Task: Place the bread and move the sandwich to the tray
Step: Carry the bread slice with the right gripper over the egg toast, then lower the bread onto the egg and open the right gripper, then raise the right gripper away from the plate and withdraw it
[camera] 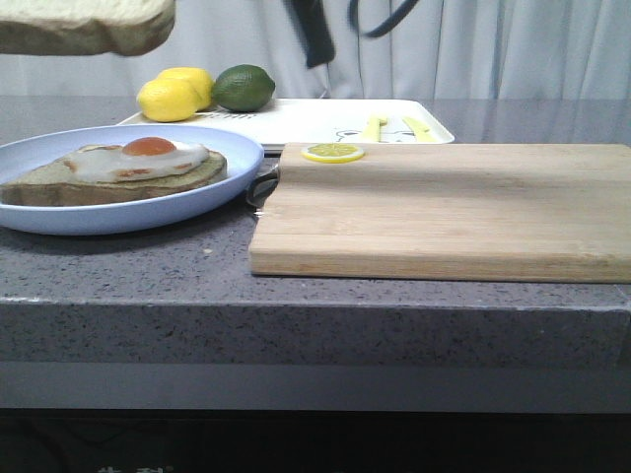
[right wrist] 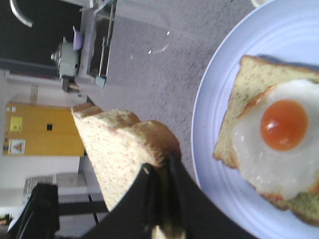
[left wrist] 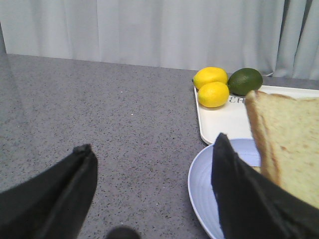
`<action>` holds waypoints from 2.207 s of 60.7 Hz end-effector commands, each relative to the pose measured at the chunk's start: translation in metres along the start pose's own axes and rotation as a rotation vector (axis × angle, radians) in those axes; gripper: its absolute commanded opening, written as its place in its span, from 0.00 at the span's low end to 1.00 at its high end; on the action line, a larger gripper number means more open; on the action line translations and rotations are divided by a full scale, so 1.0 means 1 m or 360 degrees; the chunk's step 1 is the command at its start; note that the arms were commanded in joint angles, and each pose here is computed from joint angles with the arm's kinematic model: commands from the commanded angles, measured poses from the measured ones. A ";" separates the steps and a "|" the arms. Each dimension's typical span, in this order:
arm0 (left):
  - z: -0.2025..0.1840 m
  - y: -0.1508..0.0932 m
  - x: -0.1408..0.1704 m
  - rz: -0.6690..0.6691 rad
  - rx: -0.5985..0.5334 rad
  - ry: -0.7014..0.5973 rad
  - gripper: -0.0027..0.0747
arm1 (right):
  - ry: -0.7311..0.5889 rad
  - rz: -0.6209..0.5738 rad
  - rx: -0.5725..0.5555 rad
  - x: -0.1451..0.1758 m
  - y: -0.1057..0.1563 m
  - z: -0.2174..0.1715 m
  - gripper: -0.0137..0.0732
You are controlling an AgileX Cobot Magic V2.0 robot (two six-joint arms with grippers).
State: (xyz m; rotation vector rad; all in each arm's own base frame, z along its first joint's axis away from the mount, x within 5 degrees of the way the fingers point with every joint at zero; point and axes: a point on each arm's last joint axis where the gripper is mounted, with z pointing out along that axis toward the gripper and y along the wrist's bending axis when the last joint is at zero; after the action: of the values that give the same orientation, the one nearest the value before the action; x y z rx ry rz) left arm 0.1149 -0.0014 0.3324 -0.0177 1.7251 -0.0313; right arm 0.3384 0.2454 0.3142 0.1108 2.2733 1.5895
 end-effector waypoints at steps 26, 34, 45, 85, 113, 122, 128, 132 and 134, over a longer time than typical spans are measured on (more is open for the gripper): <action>-0.002 0.000 -0.019 -0.0010 0.0004 -0.0169 0.65 | -0.0212 0.0169 0.0100 -0.009 -0.027 0.013 0.07; -0.002 0.000 -0.019 -0.0010 0.0004 -0.0169 0.65 | -0.0196 0.0198 0.0140 -0.004 -0.037 0.013 0.07; -0.002 0.000 -0.019 -0.0010 0.0004 -0.0169 0.65 | -0.0205 0.0200 0.0147 -0.004 -0.038 0.013 0.07; -0.002 0.000 -0.019 -0.0010 0.0004 -0.0166 0.65 | -0.0179 0.0063 0.0152 -0.022 -0.033 -0.023 0.44; -0.002 0.000 -0.019 -0.0010 0.0004 -0.0166 0.65 | -0.0114 -0.0918 0.0770 -0.012 0.010 -0.130 0.16; -0.002 0.000 -0.019 -0.0010 0.0004 -0.0166 0.65 | -0.0196 -0.1093 0.1098 -0.014 0.015 -0.181 0.07; -0.002 0.000 -0.019 -0.0010 0.0004 -0.0166 0.65 | -0.0254 -0.1085 0.1291 -0.012 0.016 -0.216 0.07; -0.002 0.000 -0.019 -0.0010 0.0004 -0.0166 0.65 | -0.0302 -0.1046 0.1403 -0.010 0.017 -0.240 0.07; -0.002 0.000 -0.019 -0.0010 0.0004 -0.0166 0.65 | -0.0333 -0.1036 0.1448 -0.008 0.018 -0.251 0.07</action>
State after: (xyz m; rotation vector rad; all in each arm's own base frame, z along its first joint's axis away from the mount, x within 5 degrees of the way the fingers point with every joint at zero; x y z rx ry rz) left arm 0.1148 -0.0014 0.3319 -0.0179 1.7310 -0.0311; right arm 0.2781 0.0479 0.3804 -0.2781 2.4083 0.2675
